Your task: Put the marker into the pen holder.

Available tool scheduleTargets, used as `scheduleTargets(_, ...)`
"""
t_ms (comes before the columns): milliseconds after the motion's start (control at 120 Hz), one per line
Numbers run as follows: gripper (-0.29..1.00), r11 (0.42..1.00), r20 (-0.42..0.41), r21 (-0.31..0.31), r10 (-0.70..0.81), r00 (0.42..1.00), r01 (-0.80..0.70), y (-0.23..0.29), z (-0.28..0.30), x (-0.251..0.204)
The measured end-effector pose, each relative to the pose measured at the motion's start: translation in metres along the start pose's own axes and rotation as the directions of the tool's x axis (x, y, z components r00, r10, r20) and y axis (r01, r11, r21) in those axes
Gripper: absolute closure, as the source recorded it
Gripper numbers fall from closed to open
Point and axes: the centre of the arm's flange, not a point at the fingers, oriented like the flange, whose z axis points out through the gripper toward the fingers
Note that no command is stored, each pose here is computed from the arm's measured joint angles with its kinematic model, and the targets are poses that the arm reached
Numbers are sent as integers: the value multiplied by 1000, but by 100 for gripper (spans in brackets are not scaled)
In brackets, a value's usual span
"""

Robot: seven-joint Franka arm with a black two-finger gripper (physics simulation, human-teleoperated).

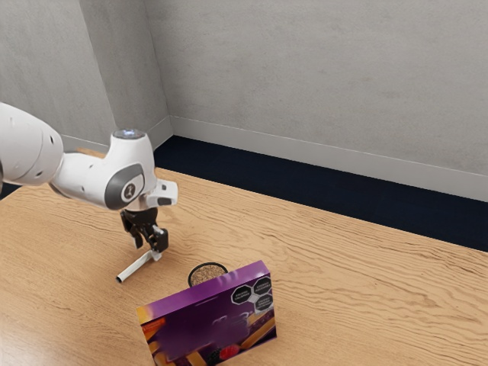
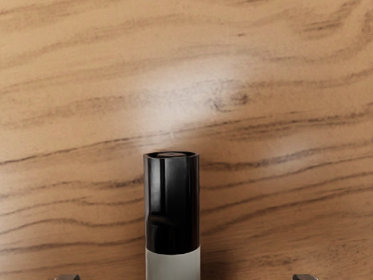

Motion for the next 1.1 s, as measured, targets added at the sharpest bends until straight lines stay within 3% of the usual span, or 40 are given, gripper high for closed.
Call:
scheduleTargets(500, 68, 1000, -17, -13, 19, 1000, -19, 2, 10, 1)
scheduleTargets(817, 76, 1000, -24, -2, 20, 1000, -20, 4, 10, 3)
scheduleTargets(1000, 77, 999, -113, 15, 52, 992, -50, 25, -38, 15)
scheduleTargets(1100, 78, 997, -200, 19, 76, 977, -74, 48, -81, 25)
